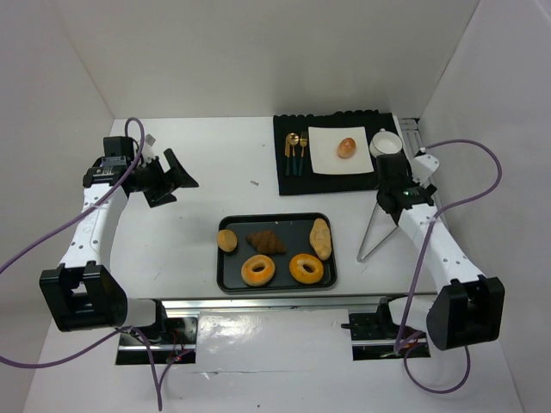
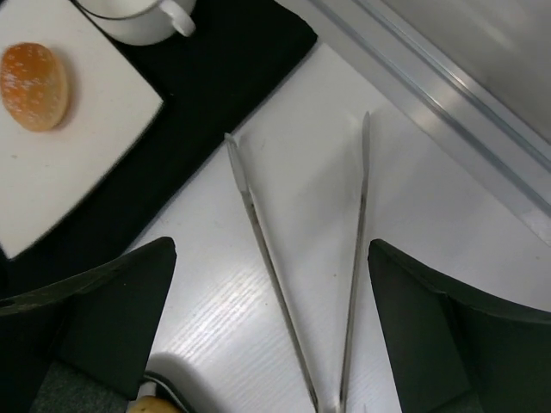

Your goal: Place the bread

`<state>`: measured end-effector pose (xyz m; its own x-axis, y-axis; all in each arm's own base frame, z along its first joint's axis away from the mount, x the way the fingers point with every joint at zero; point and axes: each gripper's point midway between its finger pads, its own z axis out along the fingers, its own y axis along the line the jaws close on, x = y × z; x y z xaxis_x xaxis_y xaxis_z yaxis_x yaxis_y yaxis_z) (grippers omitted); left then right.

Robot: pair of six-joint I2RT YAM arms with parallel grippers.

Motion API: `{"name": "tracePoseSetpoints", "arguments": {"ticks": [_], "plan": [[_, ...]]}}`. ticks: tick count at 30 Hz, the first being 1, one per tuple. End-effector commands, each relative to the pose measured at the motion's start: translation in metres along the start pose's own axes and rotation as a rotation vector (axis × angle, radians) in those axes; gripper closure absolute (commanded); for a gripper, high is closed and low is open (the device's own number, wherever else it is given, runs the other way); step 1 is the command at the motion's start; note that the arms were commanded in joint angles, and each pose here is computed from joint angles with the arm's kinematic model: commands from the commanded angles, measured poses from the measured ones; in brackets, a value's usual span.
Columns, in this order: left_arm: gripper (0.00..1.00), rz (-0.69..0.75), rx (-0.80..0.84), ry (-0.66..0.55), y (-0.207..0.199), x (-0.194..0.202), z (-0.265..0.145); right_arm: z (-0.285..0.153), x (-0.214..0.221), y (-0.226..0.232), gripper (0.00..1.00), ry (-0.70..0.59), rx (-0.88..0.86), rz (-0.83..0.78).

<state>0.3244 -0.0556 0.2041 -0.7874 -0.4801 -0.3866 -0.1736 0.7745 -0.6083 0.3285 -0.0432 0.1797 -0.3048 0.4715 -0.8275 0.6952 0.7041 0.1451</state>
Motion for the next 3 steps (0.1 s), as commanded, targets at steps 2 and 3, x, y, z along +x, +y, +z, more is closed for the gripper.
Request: {"name": "tracePoseSetpoints", "arguments": {"ticks": [2,3], "plan": [[0.00,0.002,0.026,-0.025,-0.0045,-0.0073,-0.0006,0.0016,0.0191,-0.0275,0.00,0.038,0.118,-0.047],[0.00,0.002,0.026,-0.025,-0.0045,-0.0073,-0.0006,0.0000,0.0196,-0.0269,0.00,0.037,0.103,-0.036]]}}
